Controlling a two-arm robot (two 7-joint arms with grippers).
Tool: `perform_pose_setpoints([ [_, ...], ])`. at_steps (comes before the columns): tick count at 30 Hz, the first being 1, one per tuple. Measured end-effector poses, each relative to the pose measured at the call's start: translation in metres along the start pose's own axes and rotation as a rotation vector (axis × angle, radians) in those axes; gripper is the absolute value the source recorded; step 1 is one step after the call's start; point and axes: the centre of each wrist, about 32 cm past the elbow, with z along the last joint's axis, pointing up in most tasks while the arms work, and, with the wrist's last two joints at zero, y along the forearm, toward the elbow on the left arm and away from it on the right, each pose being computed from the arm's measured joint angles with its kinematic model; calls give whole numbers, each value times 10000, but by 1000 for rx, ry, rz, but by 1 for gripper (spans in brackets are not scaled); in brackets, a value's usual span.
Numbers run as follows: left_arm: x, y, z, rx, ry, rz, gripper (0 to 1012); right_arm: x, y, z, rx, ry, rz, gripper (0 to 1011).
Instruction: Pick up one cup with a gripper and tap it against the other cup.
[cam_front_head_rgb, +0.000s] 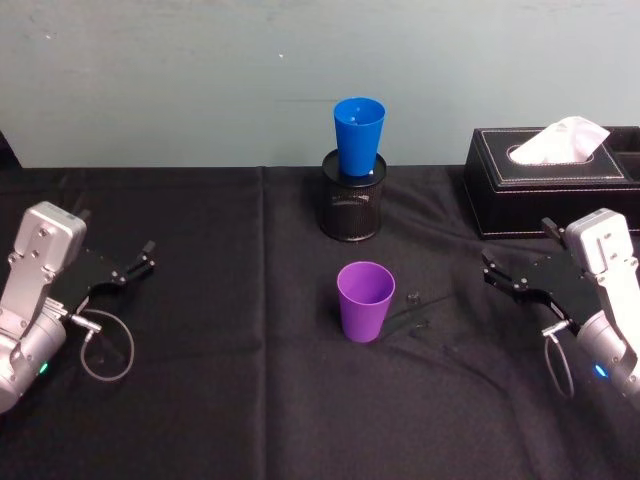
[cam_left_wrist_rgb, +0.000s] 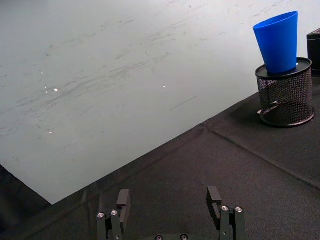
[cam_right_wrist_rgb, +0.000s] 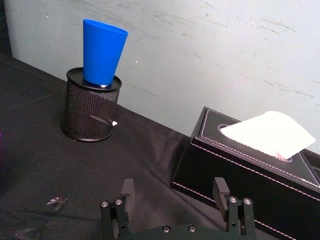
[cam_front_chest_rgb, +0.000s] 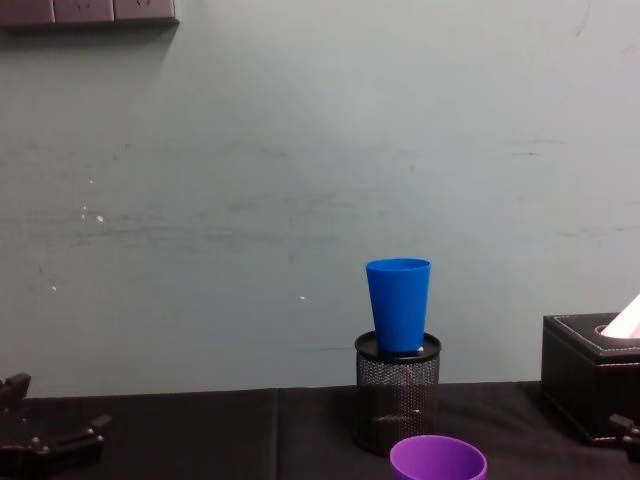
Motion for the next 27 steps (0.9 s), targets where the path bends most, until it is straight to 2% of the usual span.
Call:
perform_pose_setpoints([
  [27, 0, 0, 0, 0, 0, 0, 1000, 0, 0, 0, 0, 0, 0, 1000],
])
